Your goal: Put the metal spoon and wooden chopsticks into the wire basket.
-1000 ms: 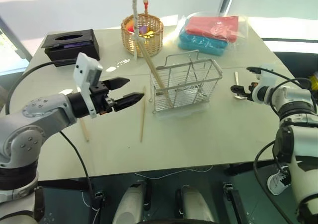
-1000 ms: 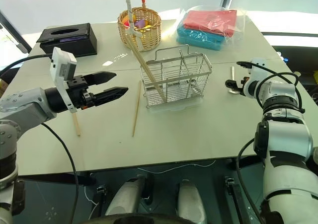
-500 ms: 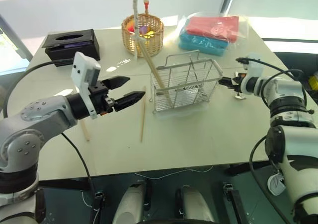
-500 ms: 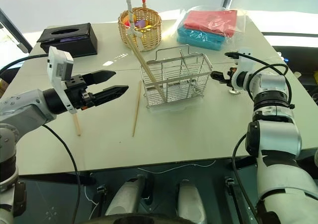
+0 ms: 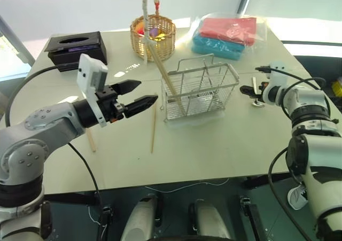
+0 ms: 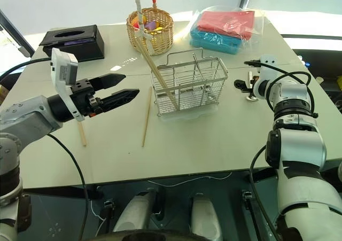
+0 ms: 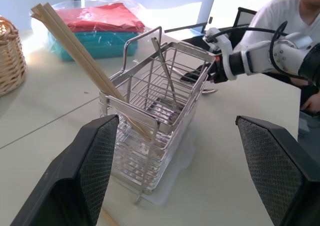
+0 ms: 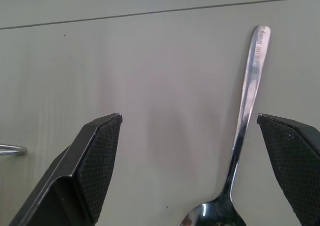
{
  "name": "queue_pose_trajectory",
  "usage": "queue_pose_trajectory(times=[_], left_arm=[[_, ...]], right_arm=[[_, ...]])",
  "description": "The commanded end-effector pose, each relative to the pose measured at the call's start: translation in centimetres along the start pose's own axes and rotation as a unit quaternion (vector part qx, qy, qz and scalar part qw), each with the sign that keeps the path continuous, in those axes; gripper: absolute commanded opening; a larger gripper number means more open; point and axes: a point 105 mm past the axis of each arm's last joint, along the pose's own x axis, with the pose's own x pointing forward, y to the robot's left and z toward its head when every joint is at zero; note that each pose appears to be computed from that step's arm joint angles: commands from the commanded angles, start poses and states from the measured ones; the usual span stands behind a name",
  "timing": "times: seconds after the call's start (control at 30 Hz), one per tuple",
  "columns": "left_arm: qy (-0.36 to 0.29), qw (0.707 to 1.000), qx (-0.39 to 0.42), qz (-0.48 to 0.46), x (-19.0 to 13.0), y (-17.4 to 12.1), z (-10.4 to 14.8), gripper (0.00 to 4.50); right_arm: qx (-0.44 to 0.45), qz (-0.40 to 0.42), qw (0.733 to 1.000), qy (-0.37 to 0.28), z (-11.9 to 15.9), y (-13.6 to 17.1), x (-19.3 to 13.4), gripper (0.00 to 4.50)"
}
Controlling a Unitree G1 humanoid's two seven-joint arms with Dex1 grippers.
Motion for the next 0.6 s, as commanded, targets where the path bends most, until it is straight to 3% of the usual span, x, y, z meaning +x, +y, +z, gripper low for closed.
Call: queue_pose_trajectory(times=[0.03,0.6], left_arm=[[-0.029,0.999,0.018,-0.003,-0.09,-0.24,1.55,3.95],[-0.051,0.998,0.021,0.022,-0.36,0.28,2.39,3.95]], right_arm=[[-0.002,-0.028,0.999,-0.021,1.25,-0.66,-0.23,4.50],[0.024,-0.032,0.999,-0.007,0.63,-0.27,0.18,4.50]])
